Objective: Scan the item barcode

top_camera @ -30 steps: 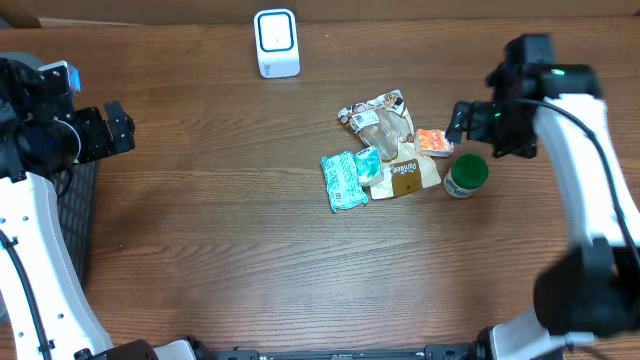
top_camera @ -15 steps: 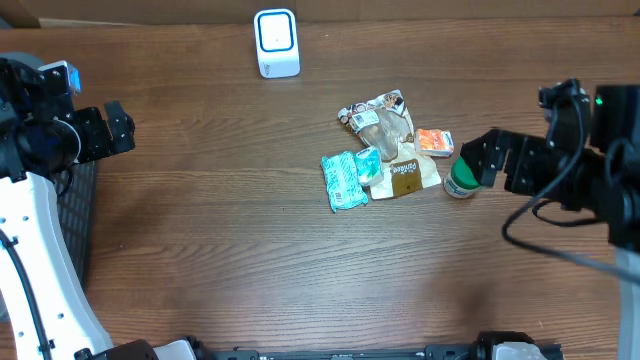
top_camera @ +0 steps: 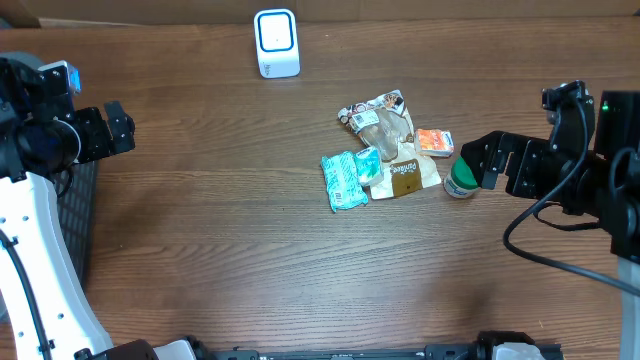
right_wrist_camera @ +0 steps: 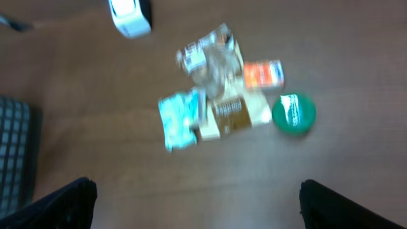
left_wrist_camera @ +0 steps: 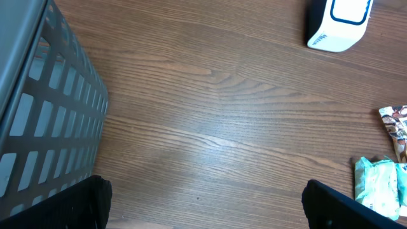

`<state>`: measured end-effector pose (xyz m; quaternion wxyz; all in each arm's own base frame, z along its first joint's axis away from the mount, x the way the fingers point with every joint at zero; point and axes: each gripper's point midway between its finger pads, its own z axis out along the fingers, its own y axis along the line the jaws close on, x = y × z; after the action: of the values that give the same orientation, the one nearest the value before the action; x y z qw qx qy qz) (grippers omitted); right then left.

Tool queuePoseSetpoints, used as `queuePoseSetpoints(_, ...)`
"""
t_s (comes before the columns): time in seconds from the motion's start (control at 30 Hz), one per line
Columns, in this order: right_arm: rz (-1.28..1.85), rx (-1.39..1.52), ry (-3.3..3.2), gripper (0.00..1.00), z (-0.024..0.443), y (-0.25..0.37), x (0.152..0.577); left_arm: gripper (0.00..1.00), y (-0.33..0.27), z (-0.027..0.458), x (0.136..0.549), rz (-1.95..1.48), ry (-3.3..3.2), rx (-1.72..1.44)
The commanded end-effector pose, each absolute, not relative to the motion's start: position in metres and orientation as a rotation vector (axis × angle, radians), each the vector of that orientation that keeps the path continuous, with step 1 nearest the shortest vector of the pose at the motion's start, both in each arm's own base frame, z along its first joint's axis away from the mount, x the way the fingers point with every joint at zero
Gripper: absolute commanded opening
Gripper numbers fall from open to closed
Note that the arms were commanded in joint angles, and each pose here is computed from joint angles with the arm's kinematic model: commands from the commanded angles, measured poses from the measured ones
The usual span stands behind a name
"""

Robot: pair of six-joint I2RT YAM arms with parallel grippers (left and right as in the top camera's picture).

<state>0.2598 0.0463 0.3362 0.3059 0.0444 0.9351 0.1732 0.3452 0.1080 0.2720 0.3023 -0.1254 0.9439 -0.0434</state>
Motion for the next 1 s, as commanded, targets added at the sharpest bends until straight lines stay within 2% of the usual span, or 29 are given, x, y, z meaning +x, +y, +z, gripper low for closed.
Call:
queuePoseSetpoints(0.0, 0.414, 0.087, 2.315, 1.00, 0.352, 0.042, 0.254, 1.00, 0.105, 0.272, 0.348, -0.125, 2.503, -0.307)
queuePoseSetpoints(0.1, 0.398, 0.056, 2.179, 1.00, 0.352, 0.042, 0.248, 0.99, 0.105, 0.272, 0.348, -0.125, 2.503, -0.306)
queuePoseSetpoints(0.47, 0.253, 0.058, 1.760, 1.00, 0.308, 0.022, 0.221, 1.00, 0.105, 0.272, 0.348, -0.125, 2.503, -0.306)
queuePoseSetpoints(0.73, 0.238, 0.013, 1.463, 1.00, 0.289, 0.021, 0.228, 0.99, 0.105, 0.272, 0.348, -0.125, 2.503, -0.306)
queuePoseSetpoints(0.97, 0.248, -0.020, 1.343, 1.00, 0.251, 0.026, 0.235, 0.99, 0.105, 0.272, 0.348, -0.125, 2.503, -0.306)
